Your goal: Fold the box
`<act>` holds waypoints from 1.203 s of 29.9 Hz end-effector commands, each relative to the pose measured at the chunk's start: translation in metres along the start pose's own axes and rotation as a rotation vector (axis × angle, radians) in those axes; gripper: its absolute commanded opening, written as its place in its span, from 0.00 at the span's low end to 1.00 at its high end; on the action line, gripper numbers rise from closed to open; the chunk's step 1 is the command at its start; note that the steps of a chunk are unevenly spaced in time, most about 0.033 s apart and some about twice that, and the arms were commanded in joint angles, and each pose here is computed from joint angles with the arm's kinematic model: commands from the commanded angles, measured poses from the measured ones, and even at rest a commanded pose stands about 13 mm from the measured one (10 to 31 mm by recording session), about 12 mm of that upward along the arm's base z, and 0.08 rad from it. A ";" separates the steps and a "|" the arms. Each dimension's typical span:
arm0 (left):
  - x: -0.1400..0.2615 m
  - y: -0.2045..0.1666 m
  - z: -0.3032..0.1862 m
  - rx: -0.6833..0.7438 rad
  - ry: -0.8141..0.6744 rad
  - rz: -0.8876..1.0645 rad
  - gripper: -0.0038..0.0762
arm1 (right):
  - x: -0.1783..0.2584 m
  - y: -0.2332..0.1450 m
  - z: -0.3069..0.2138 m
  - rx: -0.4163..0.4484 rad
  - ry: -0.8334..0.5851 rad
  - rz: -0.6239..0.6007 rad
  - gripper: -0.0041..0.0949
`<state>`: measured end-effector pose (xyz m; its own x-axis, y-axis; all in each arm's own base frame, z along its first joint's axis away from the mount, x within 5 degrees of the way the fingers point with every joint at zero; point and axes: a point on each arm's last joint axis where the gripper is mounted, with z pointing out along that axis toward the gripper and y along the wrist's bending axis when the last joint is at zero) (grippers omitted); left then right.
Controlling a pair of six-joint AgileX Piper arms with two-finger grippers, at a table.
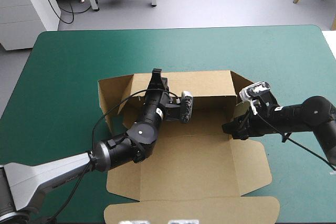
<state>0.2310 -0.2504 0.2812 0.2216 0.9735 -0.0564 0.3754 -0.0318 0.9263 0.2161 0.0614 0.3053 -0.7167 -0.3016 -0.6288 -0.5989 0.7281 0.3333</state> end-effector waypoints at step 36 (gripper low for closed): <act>-0.001 -0.007 -0.003 0.075 -0.005 -0.107 0.04 | -0.157 0.052 -0.185 0.471 -0.919 -0.167 0.81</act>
<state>0.2310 -0.2504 0.2812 0.2177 0.9738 -0.0662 0.3777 -0.0215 0.9257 0.2284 0.0401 0.5373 -0.0621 -0.0484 -0.9969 -0.3964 0.9178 -0.0199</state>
